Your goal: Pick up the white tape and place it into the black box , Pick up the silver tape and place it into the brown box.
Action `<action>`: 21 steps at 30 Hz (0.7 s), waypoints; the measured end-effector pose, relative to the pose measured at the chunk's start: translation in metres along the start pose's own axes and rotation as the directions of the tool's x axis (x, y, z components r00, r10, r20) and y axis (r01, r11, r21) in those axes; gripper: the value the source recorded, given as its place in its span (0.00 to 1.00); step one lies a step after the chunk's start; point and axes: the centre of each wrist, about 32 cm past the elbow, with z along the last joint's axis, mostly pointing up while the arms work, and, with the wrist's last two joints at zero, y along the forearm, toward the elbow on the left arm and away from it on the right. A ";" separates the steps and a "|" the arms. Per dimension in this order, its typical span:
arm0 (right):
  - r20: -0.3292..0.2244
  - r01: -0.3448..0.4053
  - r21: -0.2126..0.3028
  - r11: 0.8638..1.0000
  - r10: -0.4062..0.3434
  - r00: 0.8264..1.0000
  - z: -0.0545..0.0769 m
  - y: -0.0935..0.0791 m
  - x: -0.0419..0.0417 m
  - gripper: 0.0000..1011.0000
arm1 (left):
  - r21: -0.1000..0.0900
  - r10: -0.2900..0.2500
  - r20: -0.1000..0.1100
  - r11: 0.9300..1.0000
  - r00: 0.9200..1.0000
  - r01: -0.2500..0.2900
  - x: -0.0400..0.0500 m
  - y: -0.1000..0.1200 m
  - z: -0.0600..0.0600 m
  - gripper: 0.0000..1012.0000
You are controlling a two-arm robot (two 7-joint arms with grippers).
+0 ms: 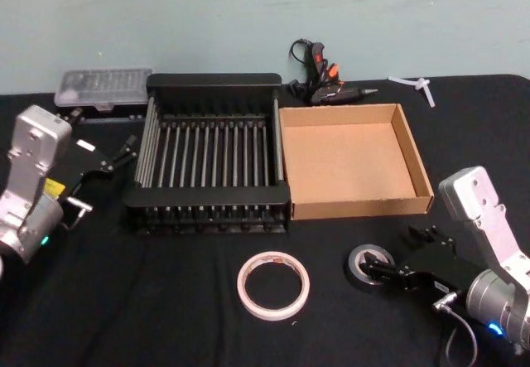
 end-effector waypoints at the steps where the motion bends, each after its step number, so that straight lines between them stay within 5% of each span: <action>1: 0.000 0.000 -0.002 1.000 0.000 1.000 0.000 0.001 0.0001 0.99 | 0.000 0.000 0.000 1.000 1.000 0.000 0.0000 0.000 0.000 0.99; 21: -0.001 -0.004 -0.010 1.000 0.004 1.000 -0.002 0.005 0.0011 0.99 | 0.000 0.000 0.000 1.000 1.000 0.000 0.0000 0.000 0.000 0.99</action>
